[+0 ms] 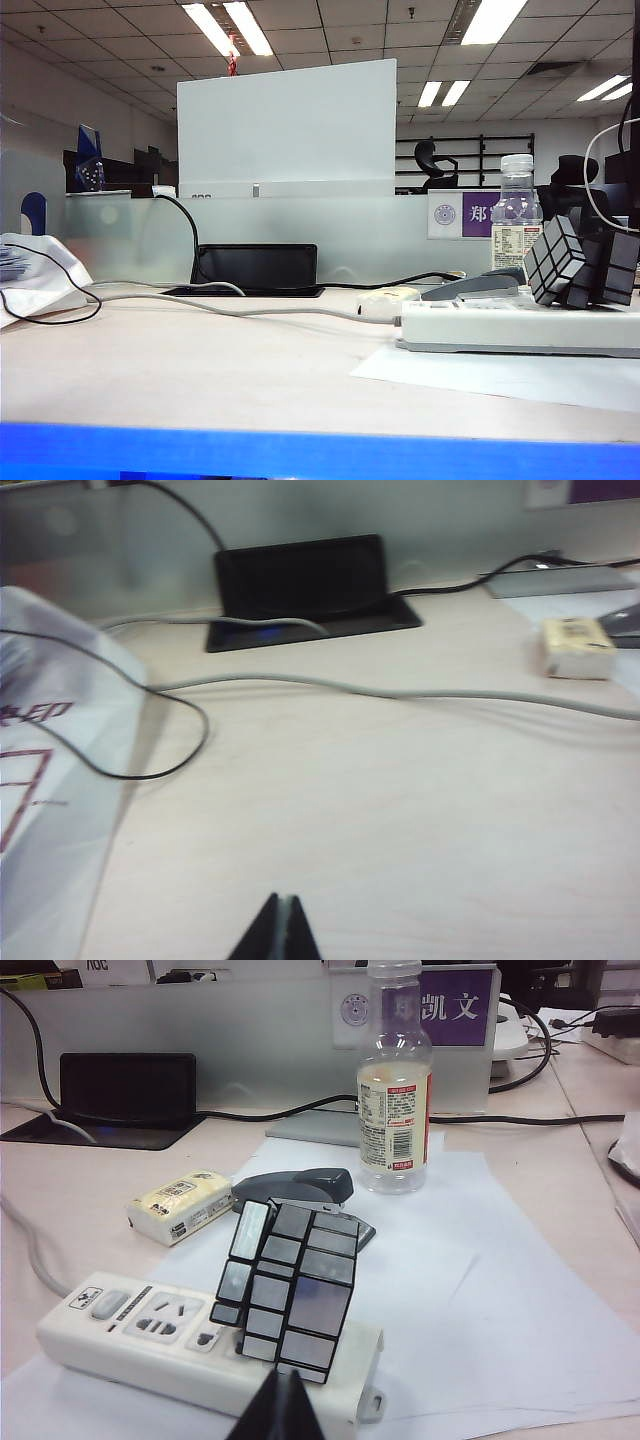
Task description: Press the button on the power strip.
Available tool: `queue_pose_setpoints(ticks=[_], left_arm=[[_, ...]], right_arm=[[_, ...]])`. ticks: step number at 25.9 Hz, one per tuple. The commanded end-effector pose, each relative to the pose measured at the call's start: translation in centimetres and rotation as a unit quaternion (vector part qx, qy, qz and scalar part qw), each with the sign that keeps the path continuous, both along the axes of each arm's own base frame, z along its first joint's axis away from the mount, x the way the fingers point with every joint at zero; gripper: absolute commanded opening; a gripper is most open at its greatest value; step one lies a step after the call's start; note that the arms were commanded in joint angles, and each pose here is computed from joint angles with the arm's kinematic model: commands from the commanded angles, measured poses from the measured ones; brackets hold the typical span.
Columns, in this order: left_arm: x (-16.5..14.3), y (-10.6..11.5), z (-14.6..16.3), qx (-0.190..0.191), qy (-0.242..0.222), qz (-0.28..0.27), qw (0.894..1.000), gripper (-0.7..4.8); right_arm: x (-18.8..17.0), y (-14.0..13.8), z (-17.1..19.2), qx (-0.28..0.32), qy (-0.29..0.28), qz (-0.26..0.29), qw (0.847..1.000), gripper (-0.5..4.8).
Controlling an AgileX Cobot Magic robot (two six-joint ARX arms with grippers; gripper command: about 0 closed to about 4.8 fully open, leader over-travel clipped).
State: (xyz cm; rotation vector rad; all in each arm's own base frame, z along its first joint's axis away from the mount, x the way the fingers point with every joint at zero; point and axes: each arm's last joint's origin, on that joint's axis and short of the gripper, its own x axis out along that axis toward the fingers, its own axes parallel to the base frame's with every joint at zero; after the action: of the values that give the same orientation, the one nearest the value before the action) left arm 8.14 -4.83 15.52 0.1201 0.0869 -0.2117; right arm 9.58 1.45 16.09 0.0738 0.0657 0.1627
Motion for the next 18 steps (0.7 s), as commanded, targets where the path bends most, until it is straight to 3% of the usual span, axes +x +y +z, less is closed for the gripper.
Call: queue_pose_setpoints(ticks=[1,5,10,18], left_arm=[[0.3,0.5,0.1,-0.004,-0.003,-0.005,1.0,-0.05],[0.9,1.4,0.3,-0.014,-0.008,0.008,1.0,-0.05],[1.4,3.2,0.5,-0.032,-0.018,0.069,0.997,-0.05],[1.6,4.5,0.6,-0.032,-0.024,0.076,0.996,-0.05]], right_arm=[[0.0,0.0,0.2,-0.002,-0.009,0.0,1.0,0.0],[0.0,0.0,0.2,-0.002,-0.01,0.0,1.0,0.0],[0.0,0.0,0.2,0.0,-0.009,0.0,1.0,0.0],[0.0,0.0,0.3,0.002,-0.009,0.002,1.0,0.0]])
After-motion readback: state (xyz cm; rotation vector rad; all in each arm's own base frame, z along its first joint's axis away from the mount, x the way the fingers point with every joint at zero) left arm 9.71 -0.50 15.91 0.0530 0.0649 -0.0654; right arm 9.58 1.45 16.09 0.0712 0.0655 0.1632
